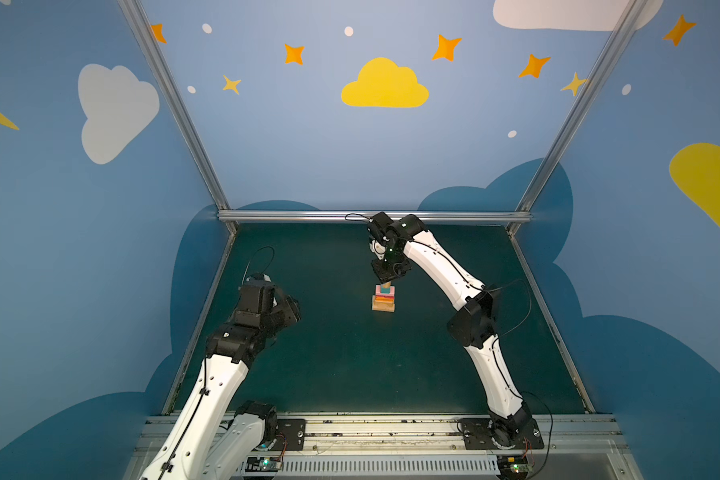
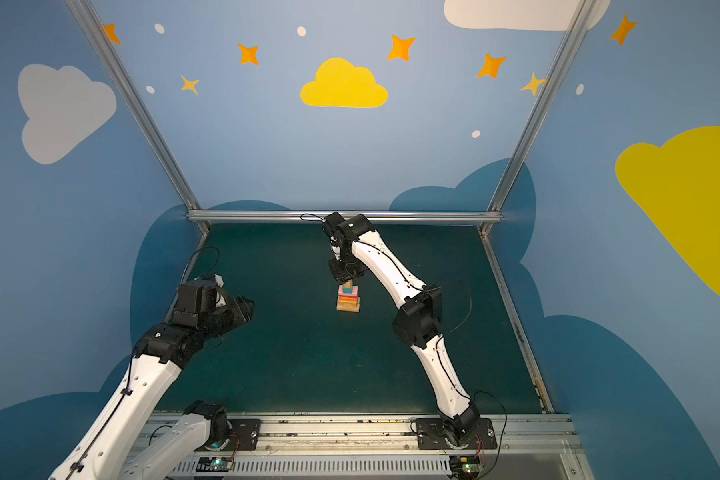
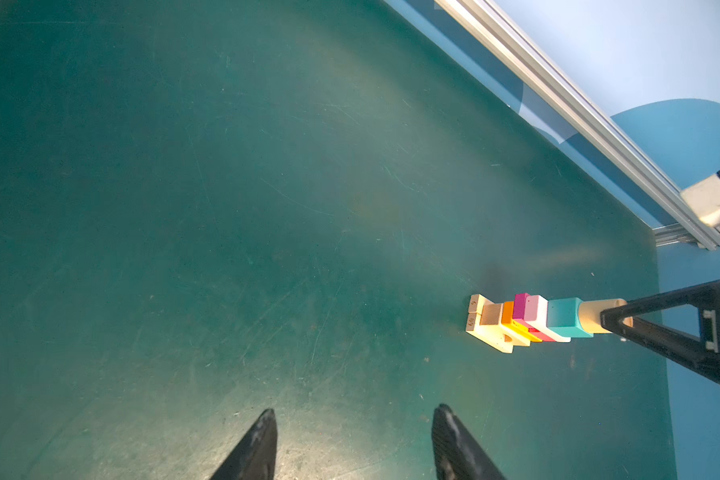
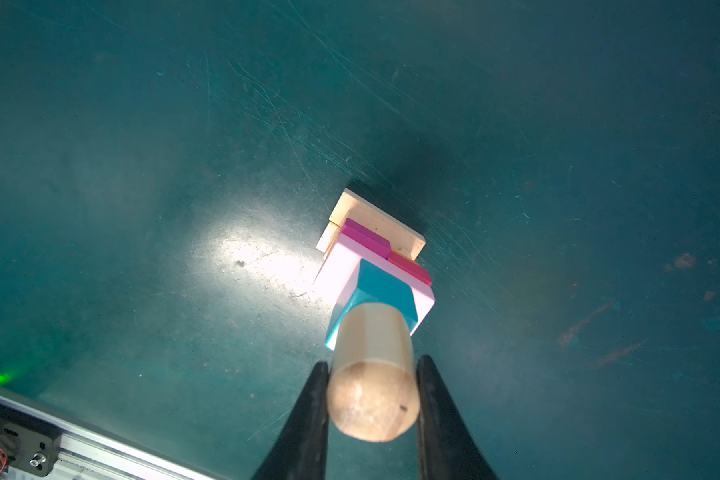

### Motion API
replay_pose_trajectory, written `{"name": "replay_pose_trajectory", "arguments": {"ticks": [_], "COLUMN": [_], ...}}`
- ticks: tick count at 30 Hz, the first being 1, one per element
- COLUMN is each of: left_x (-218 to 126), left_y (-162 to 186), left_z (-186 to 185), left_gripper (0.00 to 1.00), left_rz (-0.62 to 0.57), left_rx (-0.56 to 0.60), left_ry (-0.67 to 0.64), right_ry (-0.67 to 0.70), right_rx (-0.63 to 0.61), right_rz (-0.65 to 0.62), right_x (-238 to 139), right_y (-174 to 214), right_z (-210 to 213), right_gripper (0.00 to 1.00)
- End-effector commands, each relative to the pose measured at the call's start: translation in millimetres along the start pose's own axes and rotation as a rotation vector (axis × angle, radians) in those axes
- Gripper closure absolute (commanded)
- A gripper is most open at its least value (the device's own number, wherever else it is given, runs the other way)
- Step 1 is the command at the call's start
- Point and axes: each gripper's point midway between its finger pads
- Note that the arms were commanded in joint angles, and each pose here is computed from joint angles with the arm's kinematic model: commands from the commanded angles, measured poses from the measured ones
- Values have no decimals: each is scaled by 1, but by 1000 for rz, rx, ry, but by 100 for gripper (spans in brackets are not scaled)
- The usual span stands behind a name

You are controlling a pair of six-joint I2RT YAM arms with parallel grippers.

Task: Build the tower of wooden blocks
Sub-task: 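Lower the cylinder onto the teal cube and hold it steady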

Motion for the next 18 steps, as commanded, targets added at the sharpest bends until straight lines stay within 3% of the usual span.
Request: {"name": "replay_pose_trajectory", "arguments": {"ticks": [1,10,18], "left_x": [-1,-1,-1], "left_y": [-1,-1,-1], "left_z": [2,2,2], "left_gripper": [41,41,41], "left_rz": [-15,-14,-16], "left_rx": [6,6,5], "left_ry": [-4,-2,-2], "right_ry": [-2,-2,-2], "right_rx": [13,15,19], "right_rz": [13,16,12], "right_x": [4,5,4], "right_y": [-1,0,-1], "right_z": [0,0,0], "right_gripper": [82,69,64]}}
Point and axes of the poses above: each gripper's point midway between its finger pads, its own x axis out along the fingers, its own z axis along the line the jaws close on, y = z × x, and after that the axes turned 13 degrees about x, right-handed
